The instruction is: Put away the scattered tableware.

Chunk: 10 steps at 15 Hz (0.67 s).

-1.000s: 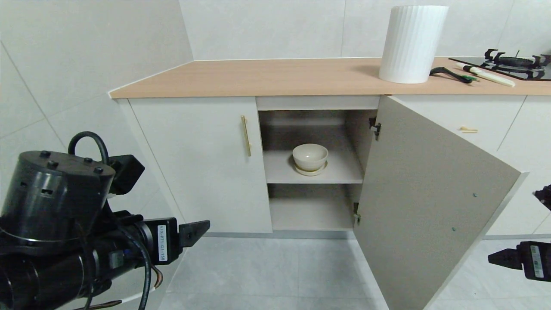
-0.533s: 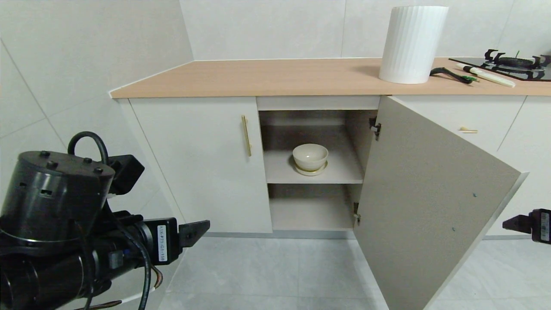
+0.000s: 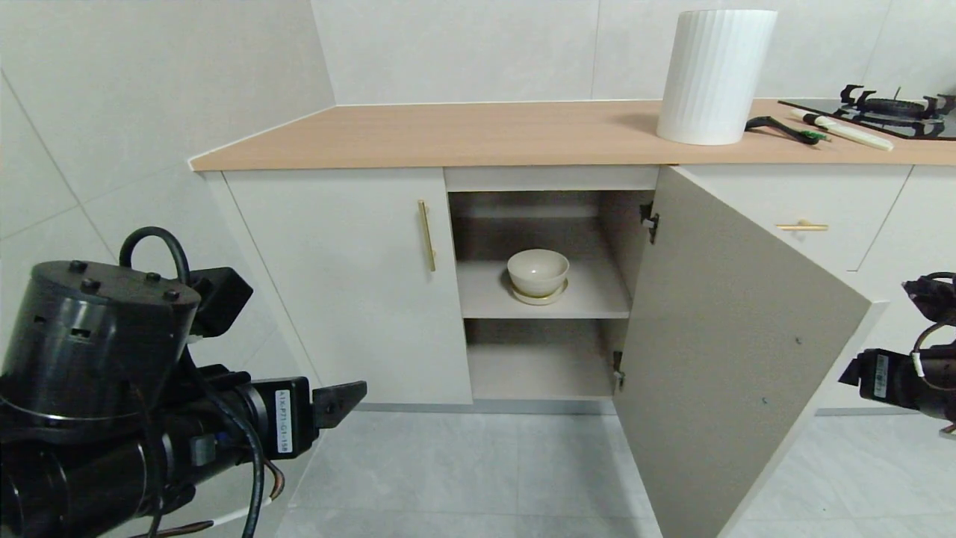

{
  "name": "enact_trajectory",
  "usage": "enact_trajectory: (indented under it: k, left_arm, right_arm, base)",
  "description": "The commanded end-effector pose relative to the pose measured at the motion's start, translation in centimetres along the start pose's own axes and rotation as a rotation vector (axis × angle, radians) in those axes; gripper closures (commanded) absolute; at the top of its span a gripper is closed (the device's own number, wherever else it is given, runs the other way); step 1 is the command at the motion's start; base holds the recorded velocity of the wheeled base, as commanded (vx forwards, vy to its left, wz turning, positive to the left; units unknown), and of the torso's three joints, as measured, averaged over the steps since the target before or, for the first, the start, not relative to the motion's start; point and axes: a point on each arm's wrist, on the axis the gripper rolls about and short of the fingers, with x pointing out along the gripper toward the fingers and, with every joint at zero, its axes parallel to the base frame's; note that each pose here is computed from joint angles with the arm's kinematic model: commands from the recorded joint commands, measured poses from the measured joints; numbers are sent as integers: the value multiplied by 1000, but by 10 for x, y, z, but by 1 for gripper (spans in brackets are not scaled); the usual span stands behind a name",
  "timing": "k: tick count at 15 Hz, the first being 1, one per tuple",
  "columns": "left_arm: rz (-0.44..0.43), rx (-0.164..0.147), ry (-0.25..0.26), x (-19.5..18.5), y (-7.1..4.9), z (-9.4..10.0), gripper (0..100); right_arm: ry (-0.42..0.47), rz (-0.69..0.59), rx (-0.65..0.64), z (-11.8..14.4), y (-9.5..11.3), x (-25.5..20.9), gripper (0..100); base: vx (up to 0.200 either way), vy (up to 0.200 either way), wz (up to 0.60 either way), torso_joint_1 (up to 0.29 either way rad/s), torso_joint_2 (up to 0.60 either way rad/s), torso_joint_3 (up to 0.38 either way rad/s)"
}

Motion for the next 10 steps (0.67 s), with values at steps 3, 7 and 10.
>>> enact_trajectory:
  k: [3, 7, 10]
  left_arm:
    - [-15, -19, -32, 2, -3, 3, 0]
    - [-10, -9, -19, 4, 0, -1, 0]
    - [-4, -3, -7, 8, -1, -3, 0]
  right_arm:
    - [-16, 150, -76, -6, 46, 11, 0]
    - [0, 291, -165, -7, 109, 35, 0]
    - [18, 343, -204, -12, 140, 50, 0]
  base:
    - [0, 0, 0, 0, 0, 0]
    - [0, 0, 0, 0, 0, 0]
    - [0, 0, 0, 0, 0, 0]
